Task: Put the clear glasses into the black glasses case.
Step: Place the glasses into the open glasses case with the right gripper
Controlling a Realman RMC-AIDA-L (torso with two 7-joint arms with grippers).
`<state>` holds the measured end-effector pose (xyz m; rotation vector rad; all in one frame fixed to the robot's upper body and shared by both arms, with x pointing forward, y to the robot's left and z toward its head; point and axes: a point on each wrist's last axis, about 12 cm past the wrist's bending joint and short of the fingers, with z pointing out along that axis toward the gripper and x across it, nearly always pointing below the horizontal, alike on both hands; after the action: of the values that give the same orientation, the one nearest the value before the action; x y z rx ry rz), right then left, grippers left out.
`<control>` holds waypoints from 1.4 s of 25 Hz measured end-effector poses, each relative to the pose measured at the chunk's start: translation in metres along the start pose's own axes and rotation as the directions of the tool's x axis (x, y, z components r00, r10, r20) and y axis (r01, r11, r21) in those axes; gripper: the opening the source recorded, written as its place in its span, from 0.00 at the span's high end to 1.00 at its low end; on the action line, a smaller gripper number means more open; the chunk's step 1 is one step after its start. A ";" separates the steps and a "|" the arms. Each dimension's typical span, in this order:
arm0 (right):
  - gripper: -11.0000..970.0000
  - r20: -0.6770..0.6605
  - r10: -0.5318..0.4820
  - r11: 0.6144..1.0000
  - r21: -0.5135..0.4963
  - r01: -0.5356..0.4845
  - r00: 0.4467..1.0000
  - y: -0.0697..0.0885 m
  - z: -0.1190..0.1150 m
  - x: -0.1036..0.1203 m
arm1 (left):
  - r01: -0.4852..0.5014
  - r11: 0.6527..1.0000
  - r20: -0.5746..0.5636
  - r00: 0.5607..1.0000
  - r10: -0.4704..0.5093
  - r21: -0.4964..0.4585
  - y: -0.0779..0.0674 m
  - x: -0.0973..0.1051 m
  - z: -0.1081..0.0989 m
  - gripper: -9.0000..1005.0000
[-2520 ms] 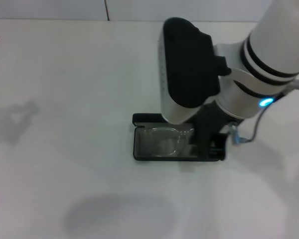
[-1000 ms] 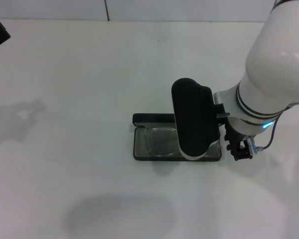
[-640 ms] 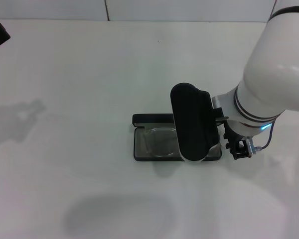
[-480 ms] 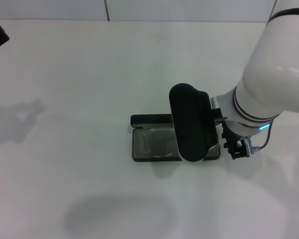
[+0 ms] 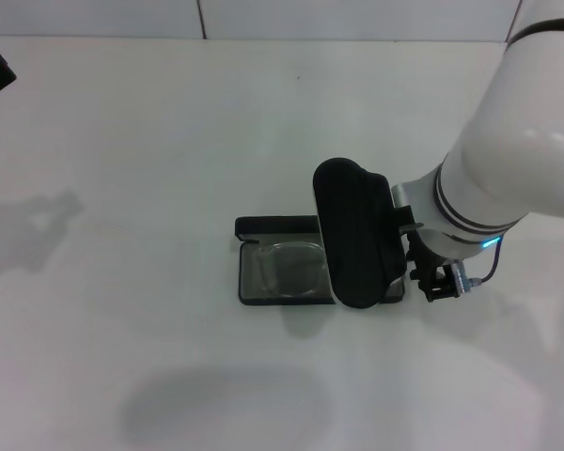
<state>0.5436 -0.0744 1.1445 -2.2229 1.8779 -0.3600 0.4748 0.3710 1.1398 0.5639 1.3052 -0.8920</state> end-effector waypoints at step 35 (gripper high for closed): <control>0.84 0.142 -0.077 0.997 0.039 0.072 0.987 0.018 -0.006 -0.003 | 0.008 1.000 -0.001 1.000 -0.008 0.000 -0.001 0.000 -0.001 0.84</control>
<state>0.5244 -0.0742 1.1449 -2.2370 1.7073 -0.2354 0.4735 0.3714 1.1392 0.5594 1.3093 -0.8985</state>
